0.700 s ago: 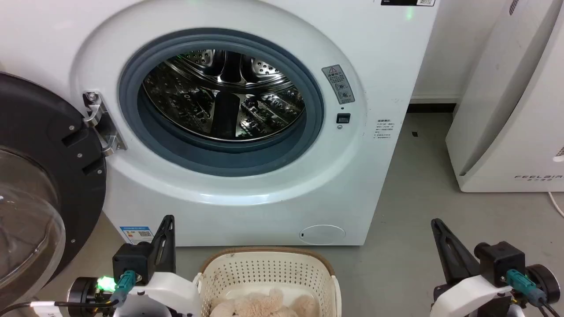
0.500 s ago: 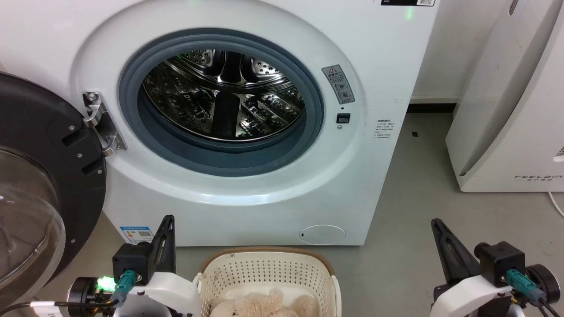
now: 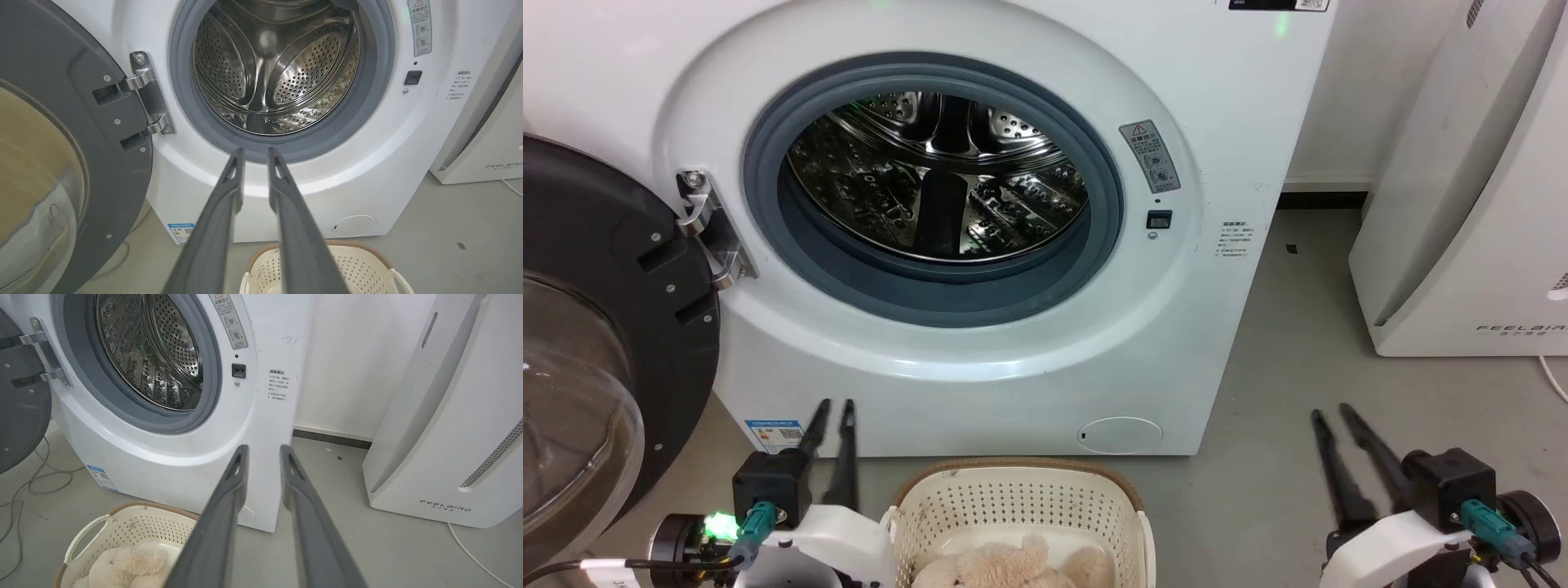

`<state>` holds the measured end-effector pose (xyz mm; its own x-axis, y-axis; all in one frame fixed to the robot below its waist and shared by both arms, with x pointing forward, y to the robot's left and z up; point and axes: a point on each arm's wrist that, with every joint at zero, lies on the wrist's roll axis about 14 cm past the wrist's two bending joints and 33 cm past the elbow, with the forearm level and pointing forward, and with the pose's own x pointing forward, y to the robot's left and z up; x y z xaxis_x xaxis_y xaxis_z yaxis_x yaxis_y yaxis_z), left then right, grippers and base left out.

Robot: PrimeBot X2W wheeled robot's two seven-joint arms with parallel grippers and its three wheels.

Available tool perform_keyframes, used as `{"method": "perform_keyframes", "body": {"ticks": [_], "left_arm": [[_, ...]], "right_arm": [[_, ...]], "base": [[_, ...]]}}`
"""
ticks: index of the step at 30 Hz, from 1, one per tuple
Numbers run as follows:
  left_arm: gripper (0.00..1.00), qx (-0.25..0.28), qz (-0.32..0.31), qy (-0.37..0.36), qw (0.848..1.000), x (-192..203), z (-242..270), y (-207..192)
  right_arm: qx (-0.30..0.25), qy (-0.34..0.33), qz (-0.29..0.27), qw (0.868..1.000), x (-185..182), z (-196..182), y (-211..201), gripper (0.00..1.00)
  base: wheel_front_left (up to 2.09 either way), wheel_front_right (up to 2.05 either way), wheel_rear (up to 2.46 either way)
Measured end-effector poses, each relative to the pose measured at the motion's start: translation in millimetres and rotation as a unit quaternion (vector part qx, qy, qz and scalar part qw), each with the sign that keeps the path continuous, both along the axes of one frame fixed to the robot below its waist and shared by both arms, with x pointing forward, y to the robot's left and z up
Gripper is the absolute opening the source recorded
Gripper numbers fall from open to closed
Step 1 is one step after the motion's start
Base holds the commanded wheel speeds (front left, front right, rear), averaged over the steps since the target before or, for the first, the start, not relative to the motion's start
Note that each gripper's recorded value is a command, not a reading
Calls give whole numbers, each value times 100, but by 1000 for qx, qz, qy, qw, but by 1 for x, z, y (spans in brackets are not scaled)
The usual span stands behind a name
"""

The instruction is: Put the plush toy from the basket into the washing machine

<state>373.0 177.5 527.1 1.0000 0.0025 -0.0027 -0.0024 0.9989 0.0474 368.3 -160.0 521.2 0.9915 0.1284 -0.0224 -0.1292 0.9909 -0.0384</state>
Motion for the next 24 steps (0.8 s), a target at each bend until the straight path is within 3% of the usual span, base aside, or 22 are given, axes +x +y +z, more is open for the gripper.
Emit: {"method": "perform_keyframes", "body": {"ticks": [14,24], "left_arm": [[100,0,-5,8,1000,4,-9,-5],[100,8,-41,34,999,24,-29,-27]], "right_arm": [[15,-5,-7,1000,2,0,-5,100],[30,-6,-16,999,10,-3,-11,100]], "base": [[0,0,0],[0,0,0]]}}
